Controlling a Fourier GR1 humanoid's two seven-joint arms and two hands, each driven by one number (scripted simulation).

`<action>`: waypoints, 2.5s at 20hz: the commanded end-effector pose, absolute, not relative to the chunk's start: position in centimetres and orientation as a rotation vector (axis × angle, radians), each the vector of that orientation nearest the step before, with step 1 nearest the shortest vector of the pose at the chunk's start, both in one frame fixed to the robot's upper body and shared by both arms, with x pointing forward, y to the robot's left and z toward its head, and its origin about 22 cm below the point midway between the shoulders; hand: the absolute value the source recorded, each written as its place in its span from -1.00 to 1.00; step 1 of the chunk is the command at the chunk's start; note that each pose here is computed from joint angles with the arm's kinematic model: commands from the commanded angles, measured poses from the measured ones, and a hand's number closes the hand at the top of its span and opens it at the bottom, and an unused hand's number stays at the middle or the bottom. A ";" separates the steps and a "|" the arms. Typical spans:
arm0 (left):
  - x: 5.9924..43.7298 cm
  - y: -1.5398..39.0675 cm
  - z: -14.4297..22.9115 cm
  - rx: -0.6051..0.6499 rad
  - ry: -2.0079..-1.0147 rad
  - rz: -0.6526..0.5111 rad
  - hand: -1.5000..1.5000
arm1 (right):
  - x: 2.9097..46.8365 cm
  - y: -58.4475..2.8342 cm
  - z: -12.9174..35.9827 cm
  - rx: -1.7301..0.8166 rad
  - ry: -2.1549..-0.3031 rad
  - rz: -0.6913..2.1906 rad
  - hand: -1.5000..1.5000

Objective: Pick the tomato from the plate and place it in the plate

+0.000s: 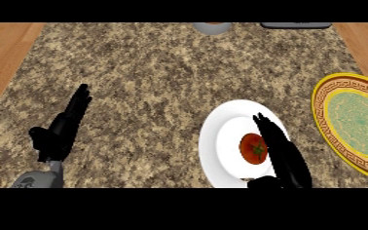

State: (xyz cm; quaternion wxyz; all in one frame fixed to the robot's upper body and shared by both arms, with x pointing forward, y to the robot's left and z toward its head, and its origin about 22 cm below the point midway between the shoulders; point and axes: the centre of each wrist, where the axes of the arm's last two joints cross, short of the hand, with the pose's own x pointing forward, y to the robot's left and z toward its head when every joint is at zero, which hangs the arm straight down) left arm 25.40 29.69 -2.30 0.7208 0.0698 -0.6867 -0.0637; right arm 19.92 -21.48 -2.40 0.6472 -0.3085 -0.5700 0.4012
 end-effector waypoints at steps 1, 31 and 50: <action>24.5 31.0 -2.9 0.147 -1.512 -0.148 0.00 | 22.3 -20.6 -3.2 -0.719 -1.282 0.910 -1.00; 22.7 32.2 -3.7 0.194 -1.490 -0.084 0.00 | 3.5 -57.0 6.3 -1.289 -0.982 0.476 1.00; 25.9 30.5 -2.8 0.168 -1.515 -0.136 0.00 | 1.9 -56.9 15.1 -1.433 -1.294 0.319 1.00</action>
